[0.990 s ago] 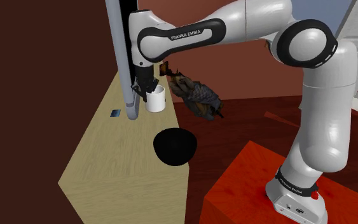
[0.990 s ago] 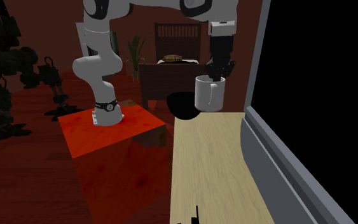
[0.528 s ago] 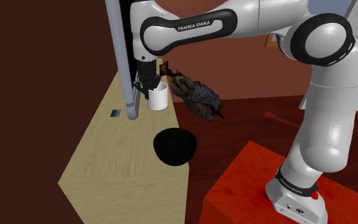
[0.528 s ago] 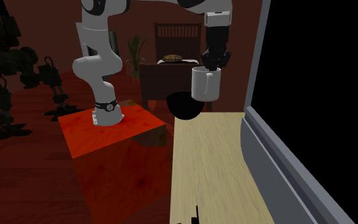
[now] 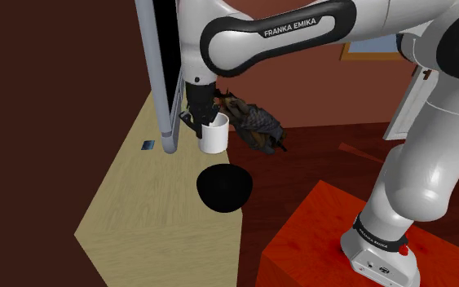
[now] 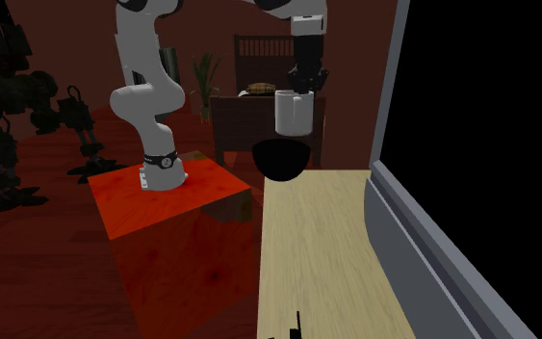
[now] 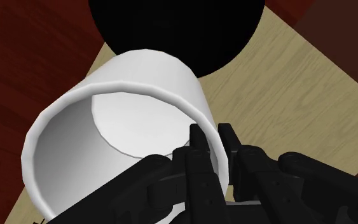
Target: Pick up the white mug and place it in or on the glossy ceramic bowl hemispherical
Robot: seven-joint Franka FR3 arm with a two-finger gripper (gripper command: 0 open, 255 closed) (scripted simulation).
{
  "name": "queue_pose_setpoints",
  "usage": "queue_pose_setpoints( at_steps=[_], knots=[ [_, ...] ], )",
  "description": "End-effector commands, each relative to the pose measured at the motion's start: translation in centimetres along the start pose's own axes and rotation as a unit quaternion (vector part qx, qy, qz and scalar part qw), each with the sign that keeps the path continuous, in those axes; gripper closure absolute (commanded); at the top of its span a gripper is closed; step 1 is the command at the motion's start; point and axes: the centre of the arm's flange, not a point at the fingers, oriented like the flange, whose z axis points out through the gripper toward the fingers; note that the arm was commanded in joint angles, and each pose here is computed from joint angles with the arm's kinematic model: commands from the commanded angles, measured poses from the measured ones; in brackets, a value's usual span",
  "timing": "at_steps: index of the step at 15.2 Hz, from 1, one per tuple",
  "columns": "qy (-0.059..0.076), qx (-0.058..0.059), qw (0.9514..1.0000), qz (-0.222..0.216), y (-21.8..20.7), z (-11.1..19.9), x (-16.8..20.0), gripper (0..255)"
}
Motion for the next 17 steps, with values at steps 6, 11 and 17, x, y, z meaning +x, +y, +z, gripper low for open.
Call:
queue_pose_setpoints(
  at_steps=[6,11,17],
  knots=[
    [0.000,0.000,1.0000,0.000,-1.7,-0.7,-7.1,255],
    [0.000,0.000,1.0000,0.000,-1.7,1.9,-7.4,255],
    [0.000,0.000,1.0000,0.000,-1.8,5.0,-7.6,255]
  ],
)
